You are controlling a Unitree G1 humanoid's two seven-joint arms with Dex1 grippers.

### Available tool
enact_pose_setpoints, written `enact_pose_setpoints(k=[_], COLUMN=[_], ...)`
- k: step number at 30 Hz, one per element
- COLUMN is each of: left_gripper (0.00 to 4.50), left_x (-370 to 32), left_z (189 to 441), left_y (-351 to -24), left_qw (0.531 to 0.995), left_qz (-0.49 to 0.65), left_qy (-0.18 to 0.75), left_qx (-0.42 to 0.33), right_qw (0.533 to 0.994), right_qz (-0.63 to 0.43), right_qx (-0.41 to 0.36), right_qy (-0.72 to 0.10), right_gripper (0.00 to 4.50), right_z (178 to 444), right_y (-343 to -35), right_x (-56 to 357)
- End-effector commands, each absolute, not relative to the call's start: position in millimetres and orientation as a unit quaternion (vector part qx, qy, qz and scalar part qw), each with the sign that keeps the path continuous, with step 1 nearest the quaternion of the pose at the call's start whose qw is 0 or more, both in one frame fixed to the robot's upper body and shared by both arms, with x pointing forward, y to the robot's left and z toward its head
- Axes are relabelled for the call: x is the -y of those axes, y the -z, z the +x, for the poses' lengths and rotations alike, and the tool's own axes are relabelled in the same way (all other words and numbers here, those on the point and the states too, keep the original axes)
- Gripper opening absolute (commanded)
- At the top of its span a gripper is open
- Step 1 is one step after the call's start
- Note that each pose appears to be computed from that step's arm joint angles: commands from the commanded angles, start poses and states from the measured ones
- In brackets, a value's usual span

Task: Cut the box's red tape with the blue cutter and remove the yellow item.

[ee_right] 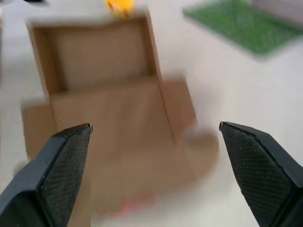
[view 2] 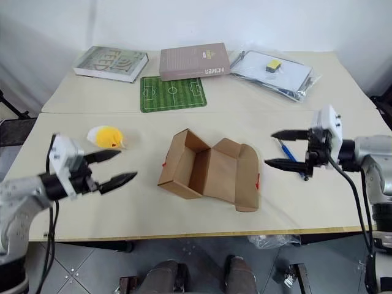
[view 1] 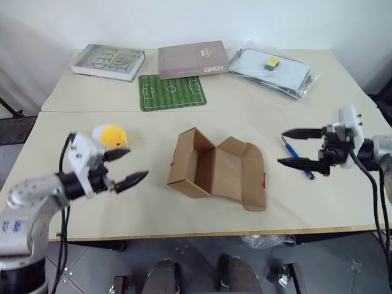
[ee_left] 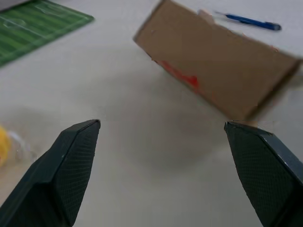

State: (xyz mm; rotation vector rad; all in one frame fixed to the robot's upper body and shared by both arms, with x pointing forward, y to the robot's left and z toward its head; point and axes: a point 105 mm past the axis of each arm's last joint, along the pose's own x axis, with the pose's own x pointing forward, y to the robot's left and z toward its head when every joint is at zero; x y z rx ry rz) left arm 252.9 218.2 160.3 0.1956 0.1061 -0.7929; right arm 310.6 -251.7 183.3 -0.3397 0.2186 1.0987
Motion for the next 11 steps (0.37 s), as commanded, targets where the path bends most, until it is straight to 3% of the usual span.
enact_pose_setpoints(k=[1,11], left_gripper=[4.47,4.47], left_x=[-230.8,-230.2], left_z=[240.1,231.9], left_y=[-151.6,-126.9], left_qw=[0.914,0.911], left_qz=[0.132,0.109], left_qy=[0.383,0.394], left_qx=[-0.036,-0.05], right_qw=[0.828,0.858], right_qz=[-0.202,-0.166], right_qx=[-0.136,-0.136], right_qy=[-0.506,-0.467], right_gripper=[4.5,4.5], right_z=[305.1,303.3], right_y=[-170.9,-143.3], right_x=[275.1,276.5])
